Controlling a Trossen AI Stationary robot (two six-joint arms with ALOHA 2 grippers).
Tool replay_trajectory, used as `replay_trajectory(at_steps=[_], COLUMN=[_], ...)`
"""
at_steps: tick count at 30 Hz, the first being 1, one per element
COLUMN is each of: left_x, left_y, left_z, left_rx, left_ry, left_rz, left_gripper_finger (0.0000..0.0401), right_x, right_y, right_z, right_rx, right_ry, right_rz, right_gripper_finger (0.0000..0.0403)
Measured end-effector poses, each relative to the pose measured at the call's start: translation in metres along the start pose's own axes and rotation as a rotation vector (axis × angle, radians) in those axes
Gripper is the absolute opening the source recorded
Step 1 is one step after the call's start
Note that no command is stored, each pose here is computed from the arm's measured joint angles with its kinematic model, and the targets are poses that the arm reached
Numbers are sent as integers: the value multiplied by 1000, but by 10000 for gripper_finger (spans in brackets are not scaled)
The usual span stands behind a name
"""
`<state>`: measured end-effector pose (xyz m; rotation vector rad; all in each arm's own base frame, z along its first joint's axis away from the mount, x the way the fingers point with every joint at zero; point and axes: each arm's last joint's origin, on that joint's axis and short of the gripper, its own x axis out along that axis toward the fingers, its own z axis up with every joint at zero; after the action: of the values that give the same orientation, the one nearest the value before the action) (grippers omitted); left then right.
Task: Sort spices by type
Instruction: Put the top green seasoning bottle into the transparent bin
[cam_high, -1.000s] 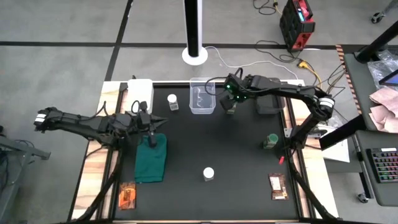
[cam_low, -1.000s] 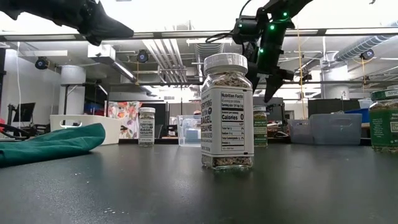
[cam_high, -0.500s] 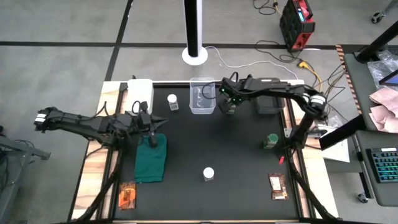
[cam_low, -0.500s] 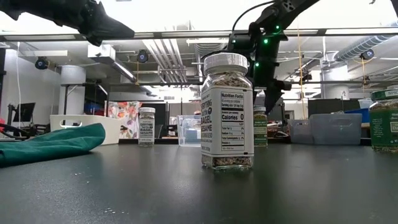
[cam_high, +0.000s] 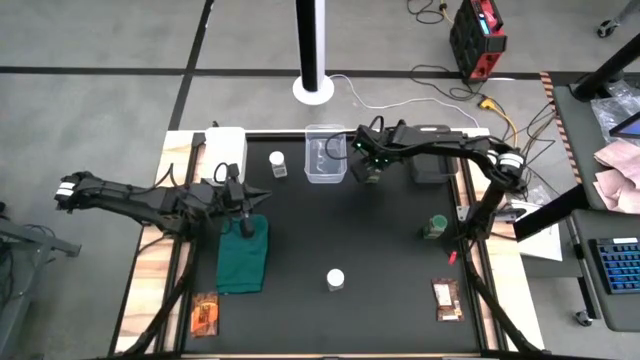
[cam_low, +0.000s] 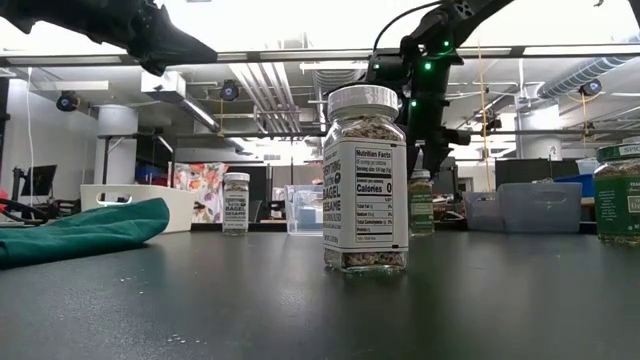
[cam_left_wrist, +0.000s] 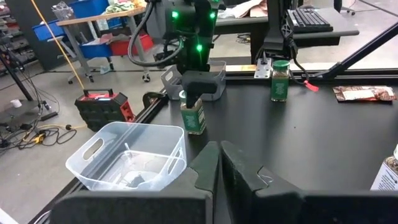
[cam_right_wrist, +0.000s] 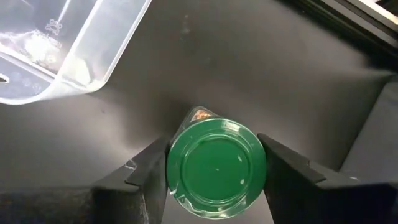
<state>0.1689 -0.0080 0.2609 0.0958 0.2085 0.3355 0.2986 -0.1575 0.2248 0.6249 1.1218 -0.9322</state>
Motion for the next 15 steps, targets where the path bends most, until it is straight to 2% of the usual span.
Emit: replay_trajectory(at_steps=[6, 9, 12, 15], left_x=[0, 0, 0, 0], left_y=[0, 0, 0, 0], left_z=[1, 4, 6, 7], left_rx=[-2, -12, -20, -26], left_ry=[-11, -37, -55, -67], left_rz=[0, 1, 2, 3], left_gripper_finger=[2, 2, 2, 2], right_x=[-40, -65, -86, -99], right_y=[-8, -9, -4, 7], right_z=[7, 17, 31, 46], right_rx=[-24, -38, -131, -267], right_ry=[-52, -126, -222, -299], right_rz=[-20, 10, 77, 195], right_gripper_finger=[197, 197, 197, 197])
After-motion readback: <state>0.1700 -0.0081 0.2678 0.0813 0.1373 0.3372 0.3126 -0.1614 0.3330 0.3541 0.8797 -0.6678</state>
